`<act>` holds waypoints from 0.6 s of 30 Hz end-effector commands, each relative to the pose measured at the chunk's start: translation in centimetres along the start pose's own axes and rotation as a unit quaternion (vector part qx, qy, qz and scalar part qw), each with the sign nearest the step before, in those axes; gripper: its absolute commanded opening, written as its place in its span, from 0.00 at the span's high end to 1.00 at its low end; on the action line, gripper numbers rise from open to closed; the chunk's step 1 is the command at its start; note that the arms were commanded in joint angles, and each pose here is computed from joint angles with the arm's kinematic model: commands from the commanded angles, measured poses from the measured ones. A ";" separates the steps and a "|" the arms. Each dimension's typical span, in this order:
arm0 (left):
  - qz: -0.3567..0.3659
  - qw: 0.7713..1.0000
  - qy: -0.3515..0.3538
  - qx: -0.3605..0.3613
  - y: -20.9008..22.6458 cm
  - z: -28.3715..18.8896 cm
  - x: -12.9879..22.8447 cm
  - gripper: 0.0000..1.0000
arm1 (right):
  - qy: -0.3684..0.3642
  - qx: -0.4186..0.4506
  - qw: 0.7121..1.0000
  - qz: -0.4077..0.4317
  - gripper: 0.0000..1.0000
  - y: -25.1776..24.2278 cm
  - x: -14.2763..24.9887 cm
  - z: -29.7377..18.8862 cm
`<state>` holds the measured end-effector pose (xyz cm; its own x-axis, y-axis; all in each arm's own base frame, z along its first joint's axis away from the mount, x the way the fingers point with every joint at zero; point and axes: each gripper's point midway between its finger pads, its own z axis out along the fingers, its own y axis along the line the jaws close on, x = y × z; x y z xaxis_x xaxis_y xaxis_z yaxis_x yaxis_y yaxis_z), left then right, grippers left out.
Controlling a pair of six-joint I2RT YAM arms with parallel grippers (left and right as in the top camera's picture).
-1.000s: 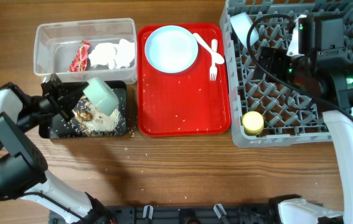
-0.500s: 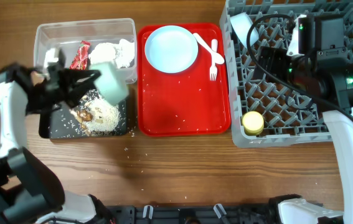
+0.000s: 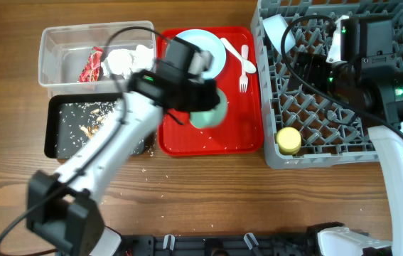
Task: Sort waste into correct bins and load items into the dishwasher rack
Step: 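Set the emptied green bowl back on the red tray with the left gripper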
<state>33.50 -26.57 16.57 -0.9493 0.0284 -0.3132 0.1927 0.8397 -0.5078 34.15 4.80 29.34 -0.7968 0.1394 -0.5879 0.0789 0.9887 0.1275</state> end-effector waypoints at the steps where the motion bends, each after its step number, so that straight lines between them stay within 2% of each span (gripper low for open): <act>1: 0.031 0.982 -0.046 -0.181 3.4 3.6 0.0 0.94 | 0.004 -0.009 1.000 -0.001 0.01 0.3 0.0 0.3; 6: 0.051 0.973 -0.014 -0.225 4.7 7.1 2.0 0.95 | 0.005 -0.009 1.000 -0.001 0.01 0.3 0.1 0.3; 10: 0.044 0.971 -0.006 -0.234 5.7 7.5 2.0 0.96 | 0.005 -0.010 1.000 -0.001 0.01 0.3 0.0 0.3; 15: 0.006 0.973 -0.025 -0.228 7.0 4.5 -0.1 0.94 | 0.010 -0.087 0.996 0.008 0.04 3.1 -0.2 0.5; 18: -0.036 0.978 -0.040 -0.199 7.5 0.5 -1.8 0.85 | 0.036 -0.116 0.993 0.010 0.07 4.8 0.6 2.2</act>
<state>34.75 -22.91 7.09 -0.9551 0.0553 -0.2912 0.0782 0.9947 -0.0675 35.15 7.25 30.00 -0.7861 0.1489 -0.5998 0.0004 0.9707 0.2404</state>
